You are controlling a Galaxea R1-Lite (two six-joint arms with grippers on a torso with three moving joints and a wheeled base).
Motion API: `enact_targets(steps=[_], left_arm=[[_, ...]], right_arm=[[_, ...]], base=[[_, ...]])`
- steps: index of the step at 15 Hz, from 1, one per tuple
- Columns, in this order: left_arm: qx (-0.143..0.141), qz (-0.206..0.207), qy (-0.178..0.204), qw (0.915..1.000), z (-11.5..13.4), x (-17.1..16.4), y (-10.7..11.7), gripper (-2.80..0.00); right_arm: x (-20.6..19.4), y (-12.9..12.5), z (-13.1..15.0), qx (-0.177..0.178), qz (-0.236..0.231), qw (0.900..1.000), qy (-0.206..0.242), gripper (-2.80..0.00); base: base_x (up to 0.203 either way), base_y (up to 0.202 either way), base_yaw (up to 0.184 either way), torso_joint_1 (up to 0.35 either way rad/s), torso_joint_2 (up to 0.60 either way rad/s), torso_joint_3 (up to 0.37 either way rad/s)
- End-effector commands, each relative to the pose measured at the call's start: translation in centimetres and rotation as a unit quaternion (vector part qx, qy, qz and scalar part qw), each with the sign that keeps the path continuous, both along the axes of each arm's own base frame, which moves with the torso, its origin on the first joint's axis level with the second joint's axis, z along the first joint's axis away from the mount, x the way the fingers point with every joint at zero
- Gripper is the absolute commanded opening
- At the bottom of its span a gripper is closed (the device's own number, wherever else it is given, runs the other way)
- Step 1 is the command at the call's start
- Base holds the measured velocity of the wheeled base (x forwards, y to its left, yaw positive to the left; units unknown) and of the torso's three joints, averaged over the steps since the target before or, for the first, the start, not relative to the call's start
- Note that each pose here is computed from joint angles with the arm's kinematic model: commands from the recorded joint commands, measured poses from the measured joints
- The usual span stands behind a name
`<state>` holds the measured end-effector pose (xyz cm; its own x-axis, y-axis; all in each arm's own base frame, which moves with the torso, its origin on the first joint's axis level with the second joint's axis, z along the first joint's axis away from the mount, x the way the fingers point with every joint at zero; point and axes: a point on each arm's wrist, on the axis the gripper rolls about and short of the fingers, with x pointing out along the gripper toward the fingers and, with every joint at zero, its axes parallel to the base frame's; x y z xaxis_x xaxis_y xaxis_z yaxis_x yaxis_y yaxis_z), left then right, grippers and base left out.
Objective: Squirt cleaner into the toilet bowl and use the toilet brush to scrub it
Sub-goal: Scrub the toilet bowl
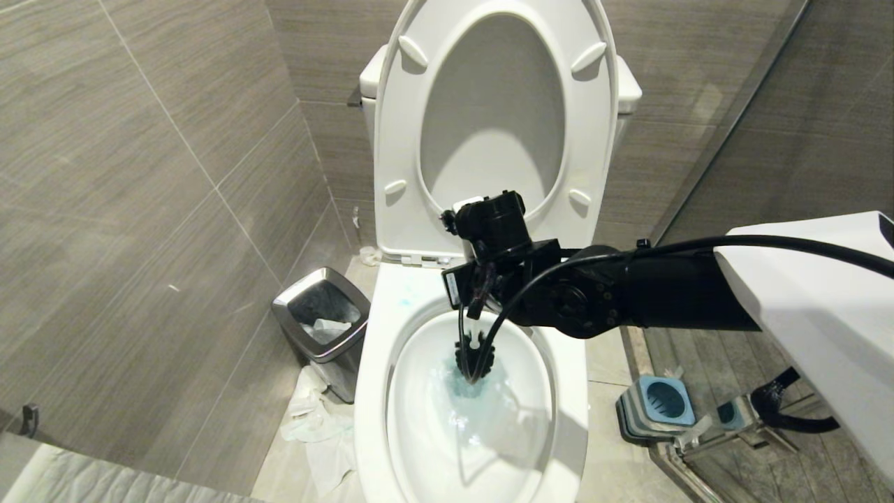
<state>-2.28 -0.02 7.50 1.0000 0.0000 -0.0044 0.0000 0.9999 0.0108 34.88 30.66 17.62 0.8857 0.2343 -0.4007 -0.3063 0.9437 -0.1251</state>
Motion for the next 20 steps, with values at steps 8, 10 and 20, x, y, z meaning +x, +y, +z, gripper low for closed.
enact_targets(steps=[8,10,20], left_arm=[[0.0,0.0,0.002,1.0,0.0,0.0,0.0,-2.8],[0.0,0.0,0.002,1.0,0.0,0.0,0.0,-2.8],[0.0,0.0,0.002,1.0,0.0,0.0,0.0,-2.8]], right_arm=[[0.6,0.5,-3.8,-0.001,-0.006,1.0,0.001,-2.8],[-0.9,-0.6,0.1,0.023,-0.003,0.999,-0.023,-2.8],[-10.2,-7.4,12.1,0.088,0.027,0.994,-0.056,-2.8]], base=[[0.0,0.0,0.0,0.0,0.0,0.0],[0.0,0.0,0.0,0.0,0.0,0.0],[0.0,0.0,0.0,0.0,0.0,0.0]])
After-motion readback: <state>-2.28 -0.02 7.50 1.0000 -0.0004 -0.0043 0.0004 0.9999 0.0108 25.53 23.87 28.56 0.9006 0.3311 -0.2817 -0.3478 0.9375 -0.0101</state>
